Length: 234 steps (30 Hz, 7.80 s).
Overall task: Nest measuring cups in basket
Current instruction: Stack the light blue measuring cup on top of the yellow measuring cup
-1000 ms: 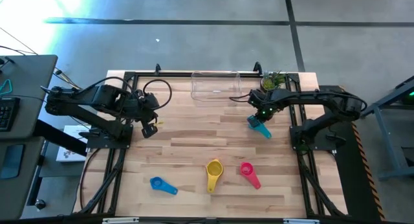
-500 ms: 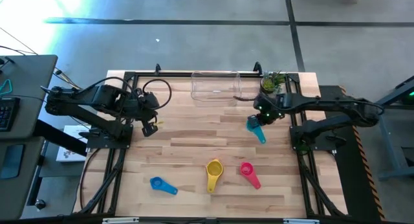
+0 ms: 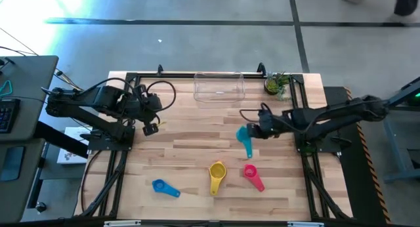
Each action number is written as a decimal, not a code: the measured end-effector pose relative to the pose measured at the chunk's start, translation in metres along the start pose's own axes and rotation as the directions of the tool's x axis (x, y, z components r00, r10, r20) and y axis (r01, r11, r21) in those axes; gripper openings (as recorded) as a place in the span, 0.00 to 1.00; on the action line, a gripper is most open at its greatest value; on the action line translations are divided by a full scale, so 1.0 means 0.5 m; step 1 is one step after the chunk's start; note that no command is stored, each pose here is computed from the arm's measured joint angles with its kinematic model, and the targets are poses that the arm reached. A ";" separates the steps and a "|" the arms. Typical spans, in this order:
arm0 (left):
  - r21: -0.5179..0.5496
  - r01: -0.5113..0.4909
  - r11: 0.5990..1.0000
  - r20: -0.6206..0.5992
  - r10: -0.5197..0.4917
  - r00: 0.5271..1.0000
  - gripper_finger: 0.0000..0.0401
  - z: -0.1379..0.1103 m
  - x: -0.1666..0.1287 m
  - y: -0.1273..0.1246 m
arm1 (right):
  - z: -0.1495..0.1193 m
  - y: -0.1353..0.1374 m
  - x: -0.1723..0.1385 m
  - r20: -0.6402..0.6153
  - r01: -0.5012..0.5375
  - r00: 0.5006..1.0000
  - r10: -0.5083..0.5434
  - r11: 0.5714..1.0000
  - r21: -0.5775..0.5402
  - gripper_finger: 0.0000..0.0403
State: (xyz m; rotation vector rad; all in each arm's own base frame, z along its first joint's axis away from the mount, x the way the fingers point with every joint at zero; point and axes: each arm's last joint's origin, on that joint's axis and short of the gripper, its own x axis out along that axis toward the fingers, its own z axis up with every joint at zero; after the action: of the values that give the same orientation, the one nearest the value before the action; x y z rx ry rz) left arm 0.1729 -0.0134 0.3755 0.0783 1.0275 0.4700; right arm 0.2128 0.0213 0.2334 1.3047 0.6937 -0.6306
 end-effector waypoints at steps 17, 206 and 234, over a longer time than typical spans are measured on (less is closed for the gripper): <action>0.030 -0.047 0.998 -0.016 0.048 0.999 0.01 0.004 0.010 0.021 | -0.117 0.112 0.002 0.125 -0.289 0.953 0.275 0.950 0.115 0.00; -0.127 0.188 0.974 -0.175 -0.208 0.962 0.01 0.034 0.063 -0.076 | -0.200 0.149 -0.117 0.023 0.612 0.791 -0.611 0.790 -0.041 0.19; -0.255 0.382 0.888 -0.148 -0.427 0.892 0.01 0.091 0.235 -0.373 | -0.130 0.090 -0.145 0.057 0.569 0.822 -0.567 0.818 -0.079 0.19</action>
State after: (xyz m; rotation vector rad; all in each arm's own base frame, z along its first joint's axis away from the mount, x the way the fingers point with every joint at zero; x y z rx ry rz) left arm 0.3246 -0.1252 0.2526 -0.3864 1.1472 0.2043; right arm 0.1929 0.0945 0.3092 0.9883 1.0915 -1.0871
